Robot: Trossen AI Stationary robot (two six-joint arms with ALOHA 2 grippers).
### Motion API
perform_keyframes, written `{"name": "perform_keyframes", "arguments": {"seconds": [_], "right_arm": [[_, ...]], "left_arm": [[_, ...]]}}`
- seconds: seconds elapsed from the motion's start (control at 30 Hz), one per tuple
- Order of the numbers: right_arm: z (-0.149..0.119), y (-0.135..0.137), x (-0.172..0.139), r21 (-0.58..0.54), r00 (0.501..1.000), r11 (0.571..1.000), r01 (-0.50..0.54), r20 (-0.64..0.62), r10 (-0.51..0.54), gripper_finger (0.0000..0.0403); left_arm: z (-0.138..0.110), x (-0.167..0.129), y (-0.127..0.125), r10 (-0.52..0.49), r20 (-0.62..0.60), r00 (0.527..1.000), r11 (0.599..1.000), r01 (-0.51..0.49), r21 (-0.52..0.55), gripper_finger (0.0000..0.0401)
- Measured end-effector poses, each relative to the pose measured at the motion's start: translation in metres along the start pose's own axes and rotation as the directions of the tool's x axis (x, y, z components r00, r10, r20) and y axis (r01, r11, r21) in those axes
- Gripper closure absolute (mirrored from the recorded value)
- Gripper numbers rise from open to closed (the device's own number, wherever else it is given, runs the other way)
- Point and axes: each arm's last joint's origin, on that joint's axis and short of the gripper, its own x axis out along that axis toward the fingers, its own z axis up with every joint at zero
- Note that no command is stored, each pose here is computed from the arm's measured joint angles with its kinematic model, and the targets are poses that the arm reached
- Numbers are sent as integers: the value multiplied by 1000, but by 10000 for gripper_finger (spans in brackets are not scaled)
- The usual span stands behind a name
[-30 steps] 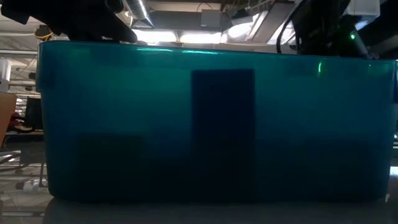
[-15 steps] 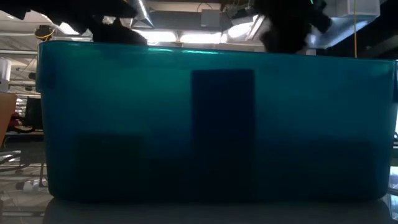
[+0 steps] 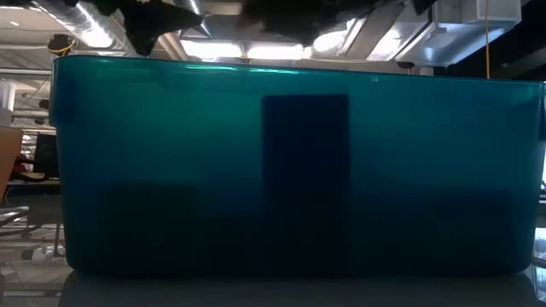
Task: Sort blocks by size
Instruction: Put the brown triangular block into the orange bin
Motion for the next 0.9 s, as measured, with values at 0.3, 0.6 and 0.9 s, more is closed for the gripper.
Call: {"name": "perform_keyframes", "arguments": {"seconds": [0.3, 0.6, 0.9], "right_arm": [[-11, 7, 43, -8, 987, 999, -43, 151, 44, 271], [-8, 14, 104, 8, 980, 995, -96, 177, 93, 271], [-5, 20, 160, 52, 968, 987, -154, 209, 140, 271]], "left_arm": [[35, -33, 8, 31, 41, 999, 999, -30, -28, 151], [57, -70, 29, 271, 199, 942, 956, -288, 58, 151], [67, -83, 42, 339, 259, 904, 920, -376, 107, 151]]}}
